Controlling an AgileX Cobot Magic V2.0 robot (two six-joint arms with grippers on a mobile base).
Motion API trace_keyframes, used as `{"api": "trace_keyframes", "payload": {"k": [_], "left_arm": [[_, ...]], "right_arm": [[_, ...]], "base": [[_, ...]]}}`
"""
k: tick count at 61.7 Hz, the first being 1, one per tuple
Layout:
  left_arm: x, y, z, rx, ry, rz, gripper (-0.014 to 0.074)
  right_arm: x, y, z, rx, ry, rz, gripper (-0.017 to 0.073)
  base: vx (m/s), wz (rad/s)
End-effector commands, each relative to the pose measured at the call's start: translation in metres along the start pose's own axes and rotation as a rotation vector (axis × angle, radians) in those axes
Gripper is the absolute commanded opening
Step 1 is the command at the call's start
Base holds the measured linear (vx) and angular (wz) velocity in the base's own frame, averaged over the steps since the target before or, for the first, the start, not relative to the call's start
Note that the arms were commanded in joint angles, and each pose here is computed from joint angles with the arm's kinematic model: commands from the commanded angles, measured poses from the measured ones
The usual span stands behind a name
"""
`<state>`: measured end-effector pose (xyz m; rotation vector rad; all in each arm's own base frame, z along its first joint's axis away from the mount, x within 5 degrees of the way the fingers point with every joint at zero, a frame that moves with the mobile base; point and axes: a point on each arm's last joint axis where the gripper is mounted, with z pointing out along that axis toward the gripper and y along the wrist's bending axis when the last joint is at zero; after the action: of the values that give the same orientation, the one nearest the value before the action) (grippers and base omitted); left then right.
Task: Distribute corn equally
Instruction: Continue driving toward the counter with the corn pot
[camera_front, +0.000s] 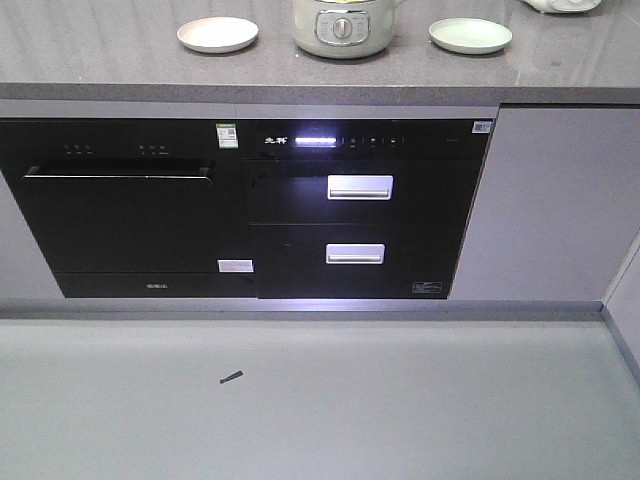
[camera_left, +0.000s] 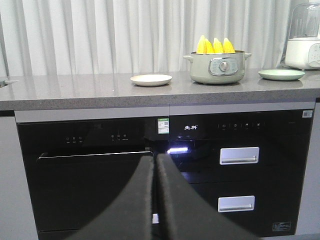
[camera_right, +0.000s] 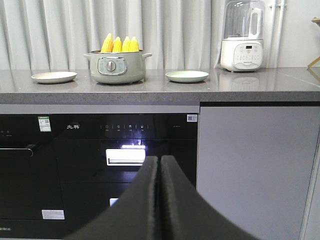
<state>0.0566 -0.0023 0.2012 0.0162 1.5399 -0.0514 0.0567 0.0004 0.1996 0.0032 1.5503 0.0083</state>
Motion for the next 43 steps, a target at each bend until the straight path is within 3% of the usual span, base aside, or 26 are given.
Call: {"api": "trace_keyframes", "payload": {"k": [1,43], "left_arm": [[-0.0029,-0.0006,-0.0011,0.009,-0.078,-0.01,-0.0006],[-0.0029,-0.0006,-0.0011,0.009,-0.078,-0.01,-0.0006]], "right_arm": [[-0.0044,-0.0011,-0.0001,0.014,-0.068,-0.017,-0.0003],[-0.0044,-0.0011,-0.0001,0.014,-0.068,-0.017,-0.0003]], "base": [[0.05,-0.01],[0.06,0.01]]}}
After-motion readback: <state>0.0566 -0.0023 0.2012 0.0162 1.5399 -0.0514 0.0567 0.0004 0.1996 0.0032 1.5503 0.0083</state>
